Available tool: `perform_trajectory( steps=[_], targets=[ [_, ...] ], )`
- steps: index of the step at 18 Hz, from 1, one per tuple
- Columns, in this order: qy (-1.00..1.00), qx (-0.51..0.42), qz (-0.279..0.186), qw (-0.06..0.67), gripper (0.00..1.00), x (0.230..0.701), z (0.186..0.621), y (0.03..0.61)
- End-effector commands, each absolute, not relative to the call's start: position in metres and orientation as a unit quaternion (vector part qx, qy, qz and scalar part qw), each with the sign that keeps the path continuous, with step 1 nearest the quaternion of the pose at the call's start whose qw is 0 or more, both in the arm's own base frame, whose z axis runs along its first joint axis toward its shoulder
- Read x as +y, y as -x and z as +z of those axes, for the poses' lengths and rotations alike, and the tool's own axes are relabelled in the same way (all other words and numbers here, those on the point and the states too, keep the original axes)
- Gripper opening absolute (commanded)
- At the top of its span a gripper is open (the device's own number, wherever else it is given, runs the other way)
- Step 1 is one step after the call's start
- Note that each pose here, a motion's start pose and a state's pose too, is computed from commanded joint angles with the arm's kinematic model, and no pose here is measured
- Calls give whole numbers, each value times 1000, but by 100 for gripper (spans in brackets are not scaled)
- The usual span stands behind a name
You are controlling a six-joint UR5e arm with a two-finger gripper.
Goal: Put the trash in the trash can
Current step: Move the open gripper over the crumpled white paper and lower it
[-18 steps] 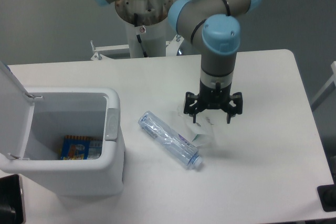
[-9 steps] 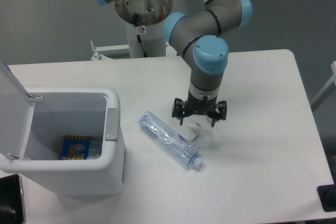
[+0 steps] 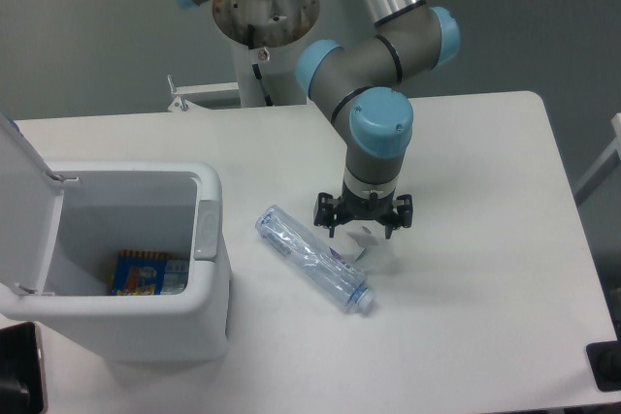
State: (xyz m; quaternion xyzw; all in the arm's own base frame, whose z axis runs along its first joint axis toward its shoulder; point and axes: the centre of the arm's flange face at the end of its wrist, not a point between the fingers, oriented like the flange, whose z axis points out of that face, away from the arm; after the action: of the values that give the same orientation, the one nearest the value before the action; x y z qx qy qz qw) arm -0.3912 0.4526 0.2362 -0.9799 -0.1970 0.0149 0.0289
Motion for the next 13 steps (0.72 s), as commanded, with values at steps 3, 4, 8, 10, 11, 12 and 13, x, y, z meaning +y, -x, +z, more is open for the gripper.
perform_trajectory(
  steps=[3,4,8,10,11,12,13],
  targets=[
    [978,-204,28,29,100,453,231,395],
    [978,-205,33,27,100,453,230,397],
    [977,-208,36,24,100,454,221,400],
    [976,-212,45,15,91,452,220,402],
    [976,-212,52,9,81,451,220,403],
    [976,-213,56,2,69,450,217,404],
    [975,-213,60,-1,58,449,218,404]
  ],
)
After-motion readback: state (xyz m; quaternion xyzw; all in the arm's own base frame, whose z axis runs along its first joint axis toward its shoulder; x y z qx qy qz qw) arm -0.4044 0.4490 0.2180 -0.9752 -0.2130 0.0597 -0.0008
